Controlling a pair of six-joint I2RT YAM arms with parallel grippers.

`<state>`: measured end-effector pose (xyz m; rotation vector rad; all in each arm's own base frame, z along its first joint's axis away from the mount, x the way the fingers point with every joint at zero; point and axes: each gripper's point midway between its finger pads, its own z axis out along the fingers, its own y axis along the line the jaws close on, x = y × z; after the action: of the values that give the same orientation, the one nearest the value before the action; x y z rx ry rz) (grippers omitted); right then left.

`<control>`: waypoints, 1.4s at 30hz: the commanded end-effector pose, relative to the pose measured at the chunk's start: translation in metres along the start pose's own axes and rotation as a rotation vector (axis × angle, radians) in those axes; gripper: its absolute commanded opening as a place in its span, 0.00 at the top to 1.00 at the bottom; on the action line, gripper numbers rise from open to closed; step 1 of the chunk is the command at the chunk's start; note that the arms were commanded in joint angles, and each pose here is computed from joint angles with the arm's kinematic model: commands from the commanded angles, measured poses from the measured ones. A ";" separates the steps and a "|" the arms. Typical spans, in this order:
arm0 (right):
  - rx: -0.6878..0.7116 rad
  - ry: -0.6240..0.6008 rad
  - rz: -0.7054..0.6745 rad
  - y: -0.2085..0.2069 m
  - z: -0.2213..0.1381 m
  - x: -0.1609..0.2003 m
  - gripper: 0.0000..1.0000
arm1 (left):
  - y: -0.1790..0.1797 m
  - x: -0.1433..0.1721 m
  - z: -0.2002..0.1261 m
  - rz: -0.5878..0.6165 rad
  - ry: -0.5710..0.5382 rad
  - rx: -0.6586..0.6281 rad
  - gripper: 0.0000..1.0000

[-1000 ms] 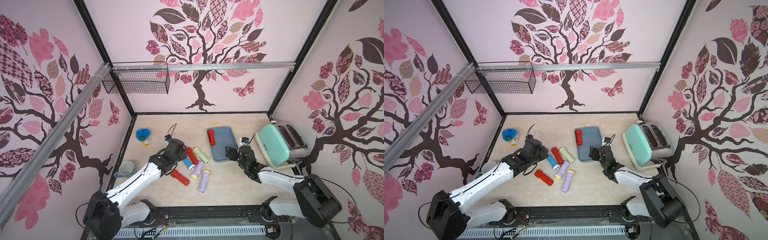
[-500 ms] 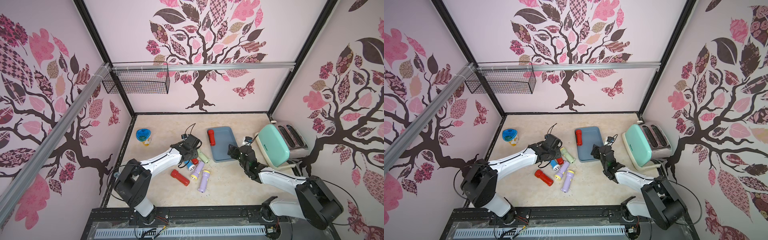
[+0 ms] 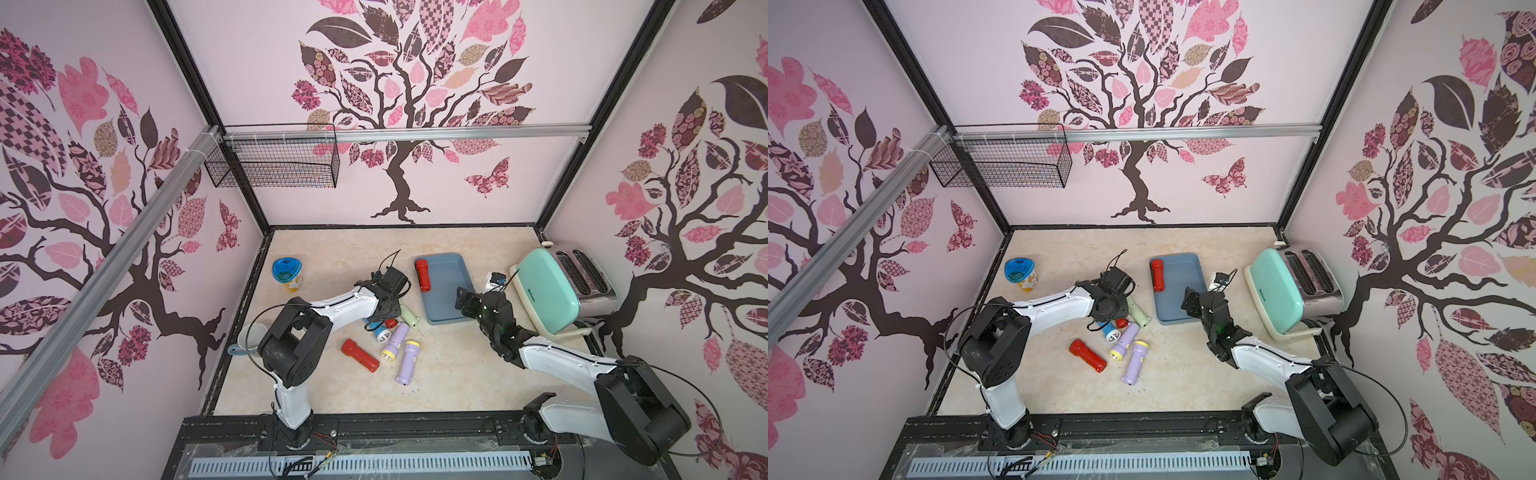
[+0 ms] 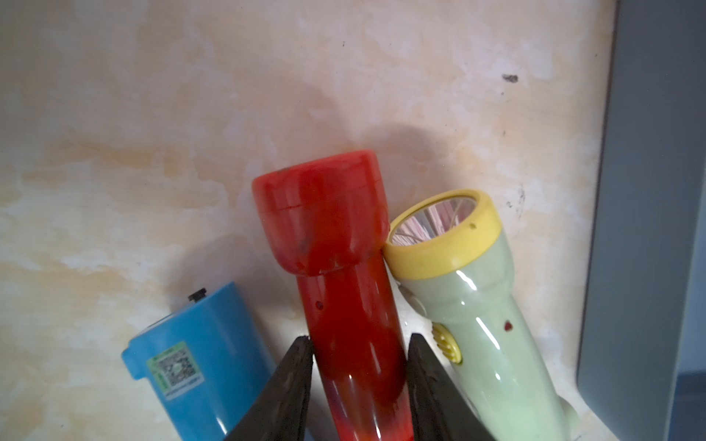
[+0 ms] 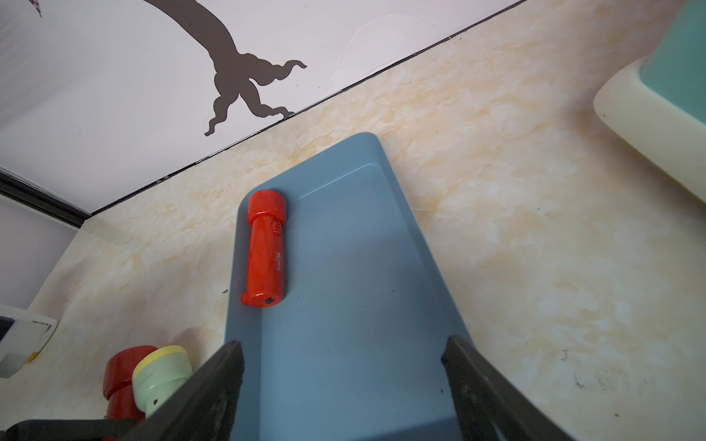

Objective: Put the flashlights into the storage boxes
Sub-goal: Pick up the flashlight from the center of the board, then adjust the storage box at the center of the board.

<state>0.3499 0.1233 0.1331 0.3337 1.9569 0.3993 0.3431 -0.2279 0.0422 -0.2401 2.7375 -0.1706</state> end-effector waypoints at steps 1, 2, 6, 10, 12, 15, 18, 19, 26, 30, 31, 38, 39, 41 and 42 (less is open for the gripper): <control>0.039 -0.021 0.019 -0.010 0.000 -0.010 0.12 | -0.001 -0.006 0.011 0.009 0.014 -0.006 0.56; 0.079 -0.014 0.046 -0.023 0.001 -0.013 0.12 | 0.002 -0.005 0.013 0.012 0.025 -0.017 0.56; 0.174 0.000 0.083 -0.051 0.006 -0.016 0.10 | 0.006 -0.009 0.019 0.032 0.035 -0.030 0.56; 0.139 0.077 0.075 -0.047 0.015 -0.009 0.04 | 0.012 -0.014 0.020 0.035 0.020 -0.044 0.55; 0.118 0.121 0.073 -0.045 0.020 -0.005 0.00 | 0.016 -0.014 0.023 0.025 0.026 -0.042 0.53; 0.073 0.187 0.067 -0.036 0.031 0.007 0.00 | 0.017 -0.013 0.025 0.017 0.035 -0.024 0.50; -0.013 0.256 0.071 -0.022 0.039 0.023 0.00 | 0.017 -0.016 0.026 0.027 0.026 -0.026 0.49; -0.035 0.273 0.072 -0.018 0.041 0.027 0.01 | 0.017 -0.016 0.027 0.032 0.025 -0.027 0.50; -0.141 0.312 0.076 -0.001 0.040 0.036 0.00 | 0.020 -0.023 0.022 0.040 0.005 -0.048 0.62; -0.211 0.349 0.096 0.012 0.041 0.043 0.00 | 0.024 -0.029 0.012 0.030 -0.035 -0.055 0.69; -0.221 0.356 0.097 0.014 0.041 0.044 0.01 | 0.025 -0.030 0.009 0.033 -0.041 -0.059 0.69; -0.121 0.290 0.099 -0.005 0.035 0.034 0.00 | 0.031 -0.051 -0.034 0.072 -0.117 -0.085 0.71; -0.124 0.283 0.100 -0.004 0.034 0.032 0.01 | 0.030 -0.054 -0.040 0.069 -0.130 -0.078 0.71; -0.122 0.282 0.101 -0.004 0.032 0.031 0.00 | 0.027 -0.055 -0.051 0.057 -0.142 -0.055 0.71; -0.109 0.277 0.095 -0.006 0.030 0.029 0.01 | 0.024 -0.056 -0.058 0.057 -0.150 -0.034 0.71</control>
<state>0.3656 0.1379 0.0797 0.3032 2.2262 0.6625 0.3663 -0.1911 0.0862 -0.1849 2.6466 -0.0740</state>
